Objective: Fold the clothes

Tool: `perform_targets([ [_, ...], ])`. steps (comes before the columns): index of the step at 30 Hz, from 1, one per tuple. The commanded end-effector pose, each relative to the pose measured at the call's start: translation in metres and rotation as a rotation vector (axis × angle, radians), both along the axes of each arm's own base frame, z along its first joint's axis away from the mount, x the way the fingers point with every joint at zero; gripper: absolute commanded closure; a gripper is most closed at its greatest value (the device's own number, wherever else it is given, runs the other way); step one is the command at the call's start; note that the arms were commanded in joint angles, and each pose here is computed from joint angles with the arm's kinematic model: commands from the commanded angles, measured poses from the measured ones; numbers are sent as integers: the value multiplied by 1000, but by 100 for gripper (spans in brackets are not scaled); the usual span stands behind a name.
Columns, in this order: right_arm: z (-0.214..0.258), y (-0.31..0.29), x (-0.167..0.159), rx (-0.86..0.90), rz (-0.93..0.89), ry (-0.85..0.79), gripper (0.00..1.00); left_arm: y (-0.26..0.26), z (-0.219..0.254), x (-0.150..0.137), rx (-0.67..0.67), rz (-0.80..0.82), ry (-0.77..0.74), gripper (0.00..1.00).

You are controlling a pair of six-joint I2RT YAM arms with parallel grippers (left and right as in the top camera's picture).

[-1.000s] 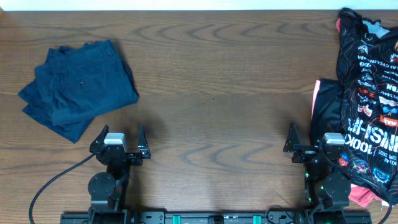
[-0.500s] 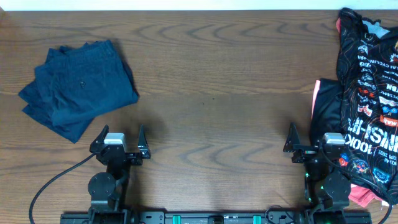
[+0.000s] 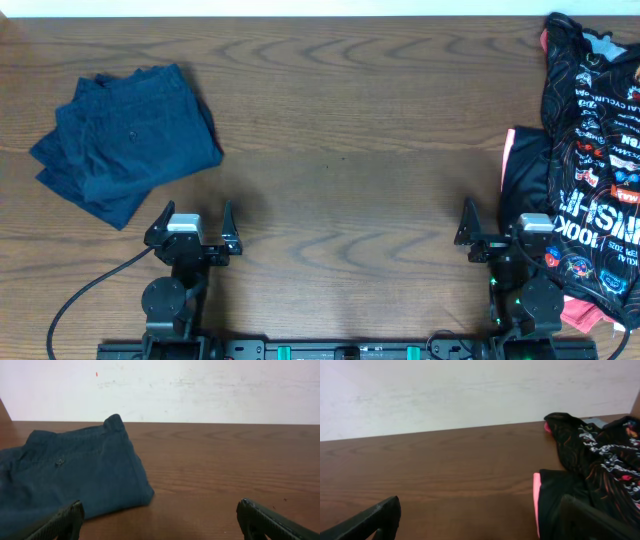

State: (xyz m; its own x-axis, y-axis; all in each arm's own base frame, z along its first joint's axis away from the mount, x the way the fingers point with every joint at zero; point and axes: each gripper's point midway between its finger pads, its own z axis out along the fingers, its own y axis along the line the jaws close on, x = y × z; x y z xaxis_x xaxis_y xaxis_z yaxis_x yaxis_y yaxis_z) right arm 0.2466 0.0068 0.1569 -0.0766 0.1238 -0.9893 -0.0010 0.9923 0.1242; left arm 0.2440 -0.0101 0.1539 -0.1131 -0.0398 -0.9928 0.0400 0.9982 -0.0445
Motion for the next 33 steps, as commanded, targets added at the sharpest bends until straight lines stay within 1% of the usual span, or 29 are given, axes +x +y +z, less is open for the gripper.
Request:
perform_targets([
  [1,-2,4,0,18,24,7,1,2,-14,0,7,10,29,2],
  [4,0,3,0,17,22,7,1,1,-15,0,-1,4,35,2],
  [7,-3,2,-2,14,17,55,1,-3,-12,-2,-4,-19,47,2],
  [11,-6,-4,-2,4,-23,147,1,-3,-13,-4,-11,-20,112,2],
  [14,-4,-11,0,-9,-65,224,1,-3,-8,-4,-62,-9,180,2],
  [17,-3,-15,5,-25,-89,333,1,-4,-2,0,-81,-2,261,2],
  [21,-8,-16,16,-44,-98,500,1,-4,2,7,-77,5,421,2],
  [26,-29,-23,31,-96,-135,790,1,-5,2,15,-72,12,657,2],
  [28,-37,-22,43,-109,-133,852,1,-5,0,19,-70,15,722,2],
  [30,-48,-26,53,-156,-133,904,1,-5,-4,22,-68,18,771,2],
  [33,-64,-46,68,-172,-217,929,2,-7,-16,24,-76,10,820,2],
])
